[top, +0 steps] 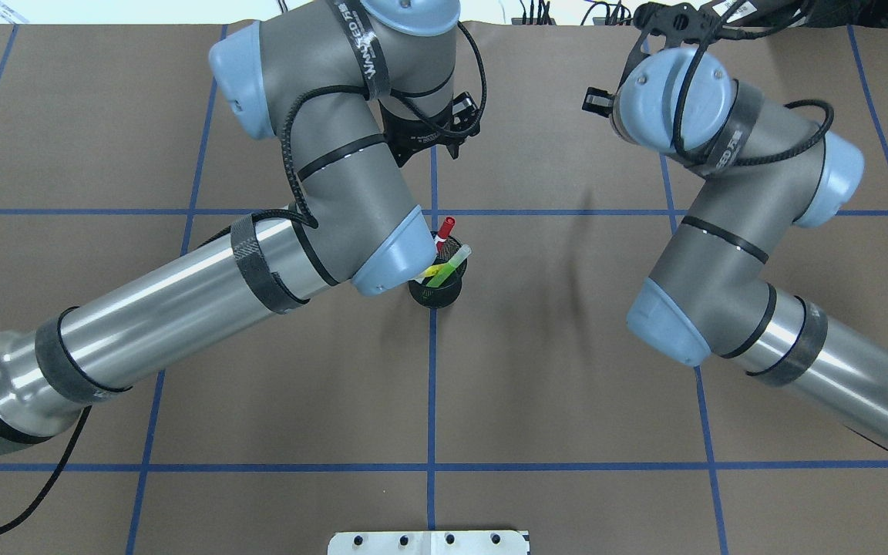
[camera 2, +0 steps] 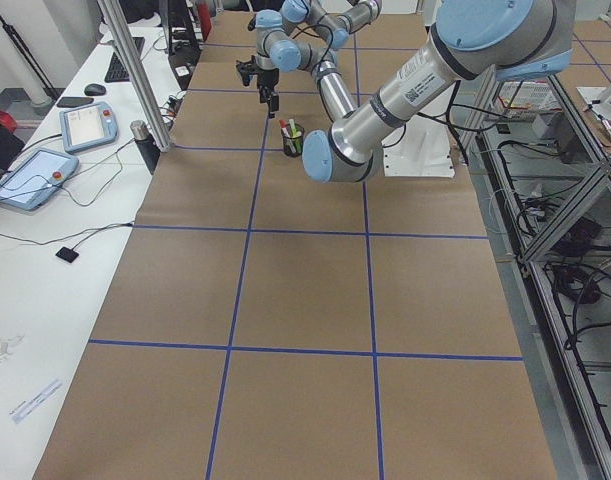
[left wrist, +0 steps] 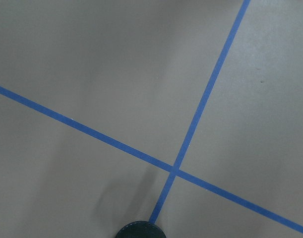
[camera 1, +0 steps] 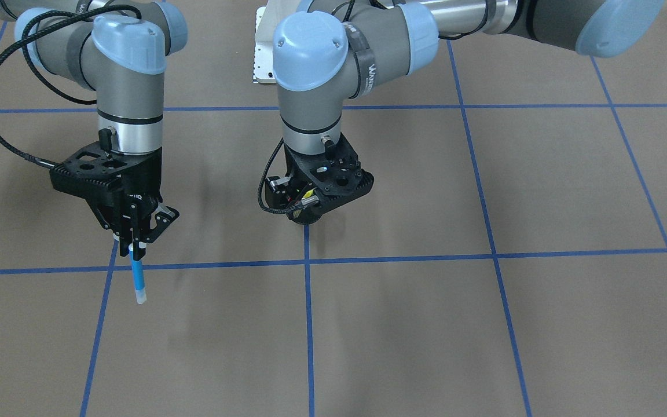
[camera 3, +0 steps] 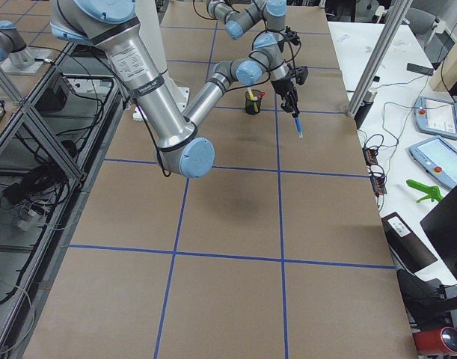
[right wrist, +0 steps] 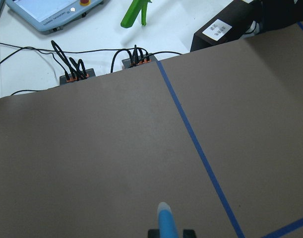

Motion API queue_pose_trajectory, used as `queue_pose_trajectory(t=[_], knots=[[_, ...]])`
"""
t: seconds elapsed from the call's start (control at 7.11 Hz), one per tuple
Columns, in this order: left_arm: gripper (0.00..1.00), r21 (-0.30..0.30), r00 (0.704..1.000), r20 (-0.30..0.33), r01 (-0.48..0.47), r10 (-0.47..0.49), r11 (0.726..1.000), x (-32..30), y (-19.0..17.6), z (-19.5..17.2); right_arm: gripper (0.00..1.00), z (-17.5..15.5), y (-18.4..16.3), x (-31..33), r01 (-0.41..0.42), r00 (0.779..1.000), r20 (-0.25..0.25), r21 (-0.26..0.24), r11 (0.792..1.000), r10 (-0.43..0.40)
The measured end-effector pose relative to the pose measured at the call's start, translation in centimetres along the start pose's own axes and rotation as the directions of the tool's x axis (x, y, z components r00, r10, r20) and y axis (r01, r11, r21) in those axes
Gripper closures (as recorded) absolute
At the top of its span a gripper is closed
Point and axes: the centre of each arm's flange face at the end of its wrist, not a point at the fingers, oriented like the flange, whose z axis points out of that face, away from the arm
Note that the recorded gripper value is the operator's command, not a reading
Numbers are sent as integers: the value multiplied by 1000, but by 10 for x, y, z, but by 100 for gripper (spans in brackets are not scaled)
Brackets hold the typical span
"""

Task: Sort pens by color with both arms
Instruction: 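Carry the blue marker off with the right gripper while the left gripper nears the cup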

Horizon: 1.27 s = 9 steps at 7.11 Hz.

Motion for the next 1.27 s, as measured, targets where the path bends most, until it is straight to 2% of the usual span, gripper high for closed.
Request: queue_pose_trajectory(t=[0.28, 0.42, 0.56, 0.84, 0.98, 1.27], knots=[[1, 7, 999, 38, 31, -31, 1000, 13, 21, 19, 81, 0, 9, 3, -39, 994, 107, 104, 994, 28], [3, 6, 998, 52, 35, -35, 999, 16, 27, 27, 80, 5, 19, 13, -53, 986, 164, 126, 991, 32], [5, 2, 997, 65, 32, -32, 999, 16, 33, 35, 80, 16, 38, 29, -40, 983, 185, 127, 991, 16], [10, -10, 996, 87, 22, -21, 1000, 11, 46, 51, 80, 37, 73, 53, 58, 985, 152, 135, 989, -79], [16, -18, 995, 97, 16, -15, 1000, 9, 54, 59, 80, 46, 88, 57, 124, 983, 116, 167, 978, -145], [34, -24, 994, 108, 16, -13, 1000, 8, 62, 65, 80, 52, 100, 56, 242, 964, 48, 259, 935, -263]])
